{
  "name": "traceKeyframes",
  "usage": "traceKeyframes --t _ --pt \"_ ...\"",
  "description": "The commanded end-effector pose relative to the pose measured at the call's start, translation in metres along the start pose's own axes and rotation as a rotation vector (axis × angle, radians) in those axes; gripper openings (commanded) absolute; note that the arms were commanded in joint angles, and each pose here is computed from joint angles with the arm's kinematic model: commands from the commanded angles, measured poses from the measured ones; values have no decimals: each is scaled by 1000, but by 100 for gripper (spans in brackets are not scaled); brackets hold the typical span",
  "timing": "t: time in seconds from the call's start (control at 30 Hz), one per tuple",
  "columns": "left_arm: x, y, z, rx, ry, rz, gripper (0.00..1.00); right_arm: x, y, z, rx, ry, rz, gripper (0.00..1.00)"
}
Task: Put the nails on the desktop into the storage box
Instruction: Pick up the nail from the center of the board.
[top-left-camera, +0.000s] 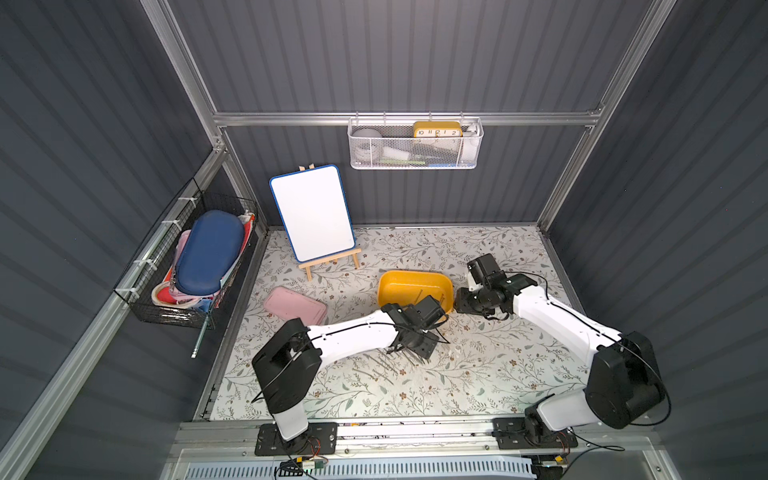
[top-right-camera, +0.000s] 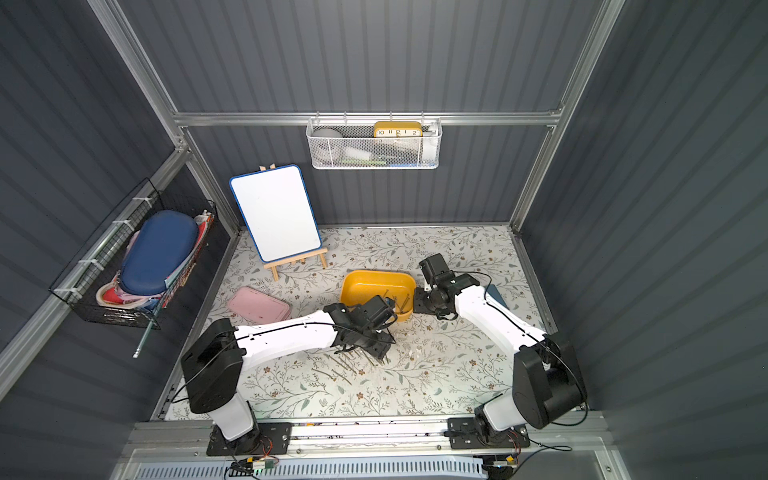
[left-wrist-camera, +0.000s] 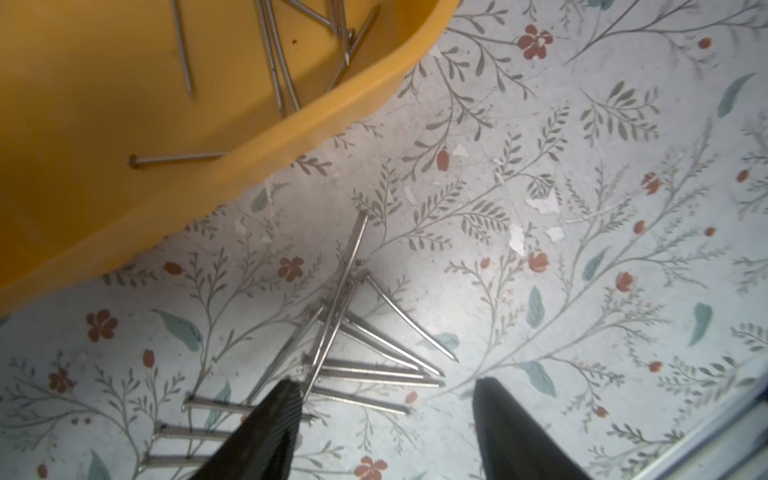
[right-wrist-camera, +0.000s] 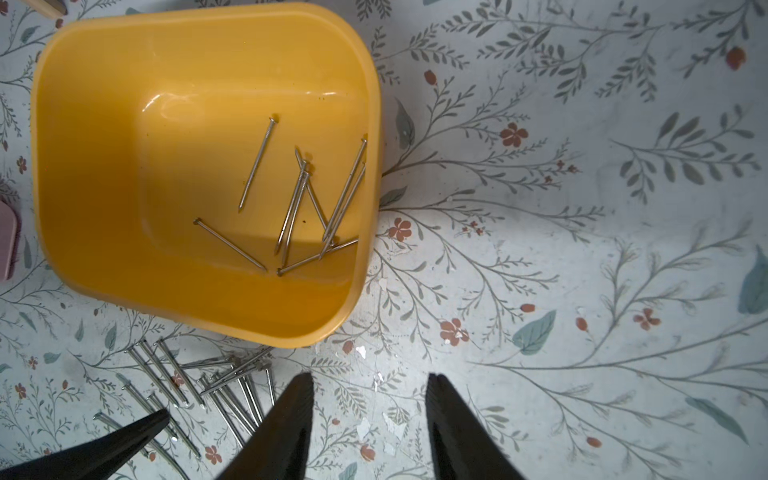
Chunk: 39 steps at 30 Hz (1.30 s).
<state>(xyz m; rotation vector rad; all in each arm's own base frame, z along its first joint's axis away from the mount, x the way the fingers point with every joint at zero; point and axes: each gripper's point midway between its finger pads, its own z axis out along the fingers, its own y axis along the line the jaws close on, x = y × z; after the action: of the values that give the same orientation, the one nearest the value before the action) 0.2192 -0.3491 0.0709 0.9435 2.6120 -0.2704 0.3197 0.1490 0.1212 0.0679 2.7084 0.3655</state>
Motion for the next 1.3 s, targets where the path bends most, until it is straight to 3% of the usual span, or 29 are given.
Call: traceKeyframes --t 0.0,0.13,0.63,1.27 --pt "-1 11 14 -86 30 37 62 -4 -1 -8 -19 -26 -11 48" --pt "-11 13 25 -125 40 64 53 -1 -6 -6 -11 -17 -13 48" --pt "-7 15 62 -153 98 114 47 8 -16 1 -5 -7 -19 47" --pt "7 15 86 -134 171 153 7 9 -15 -1 -13 -11 -25 46"
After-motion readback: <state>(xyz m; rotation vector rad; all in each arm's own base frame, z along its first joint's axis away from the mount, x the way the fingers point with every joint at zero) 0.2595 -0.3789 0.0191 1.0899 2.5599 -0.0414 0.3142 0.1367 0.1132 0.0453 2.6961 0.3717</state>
